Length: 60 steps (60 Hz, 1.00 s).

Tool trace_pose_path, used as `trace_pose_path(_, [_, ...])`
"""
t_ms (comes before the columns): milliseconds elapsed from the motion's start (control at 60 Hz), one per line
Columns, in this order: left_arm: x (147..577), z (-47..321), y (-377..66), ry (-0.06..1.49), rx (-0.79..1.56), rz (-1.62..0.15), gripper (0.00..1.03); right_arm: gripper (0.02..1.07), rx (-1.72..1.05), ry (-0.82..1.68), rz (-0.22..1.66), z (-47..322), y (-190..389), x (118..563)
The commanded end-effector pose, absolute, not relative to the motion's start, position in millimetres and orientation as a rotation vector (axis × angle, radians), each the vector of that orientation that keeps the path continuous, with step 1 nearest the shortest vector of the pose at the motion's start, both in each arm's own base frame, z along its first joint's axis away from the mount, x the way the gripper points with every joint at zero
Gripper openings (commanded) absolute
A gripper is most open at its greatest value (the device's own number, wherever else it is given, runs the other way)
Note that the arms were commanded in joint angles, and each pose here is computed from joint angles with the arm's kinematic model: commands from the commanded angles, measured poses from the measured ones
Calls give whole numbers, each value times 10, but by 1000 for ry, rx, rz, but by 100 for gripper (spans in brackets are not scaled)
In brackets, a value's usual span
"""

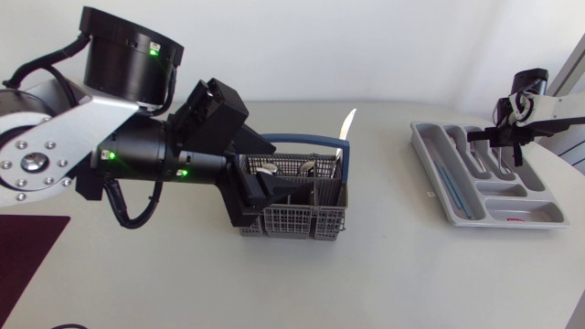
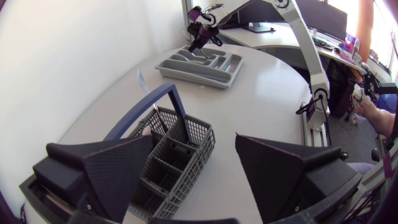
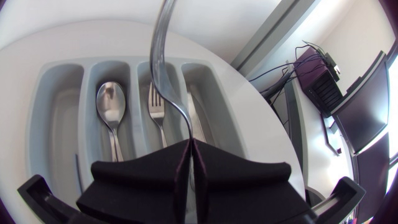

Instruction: Sort the cutlery from the basket into the organizer compartments.

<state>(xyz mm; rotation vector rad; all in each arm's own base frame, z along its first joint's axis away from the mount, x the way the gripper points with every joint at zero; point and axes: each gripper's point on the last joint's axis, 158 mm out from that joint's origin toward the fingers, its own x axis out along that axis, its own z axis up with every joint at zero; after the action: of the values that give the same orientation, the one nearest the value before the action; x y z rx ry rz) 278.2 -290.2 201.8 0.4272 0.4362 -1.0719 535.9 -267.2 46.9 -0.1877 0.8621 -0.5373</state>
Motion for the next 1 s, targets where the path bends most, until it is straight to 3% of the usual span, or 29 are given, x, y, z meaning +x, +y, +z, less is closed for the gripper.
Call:
trace_pose_path(0, [2795, 2124, -2935, 412, 438, -1074, 92, 8, -175, 890, -557, 320, -2745, 5403])
trace_pose_path(367, [2724, 2160, -2888, 412, 438, -1075, 92, 8, -152, 966, -546, -10, -2751, 5514])
trace_pose_path(483, [2702, 2163, -2856, 412, 438, -1072, 92, 20, -150, 984, -542, -70, -2737, 5521])
trace_pose_path(583, [2691, 2173, -2826, 408, 439, -1068, 92, 20, -152, 985, -538, -92, -2716, 5545])
trace_pose_path(633, [2693, 2182, -2805, 407, 439, -1064, 92, 28, -152, 988, -537, -100, -2713, 5538])
trace_pose_path(667, [2696, 2193, -2782, 405, 438, -1058, 92, 34, -155, 990, -533, -79, -2692, 5534])
trace_pose_path(983, [2700, 2104, -2571, 419, 441, -1017, 92, 51, -179, 879, -516, 601, -2470, 5327])
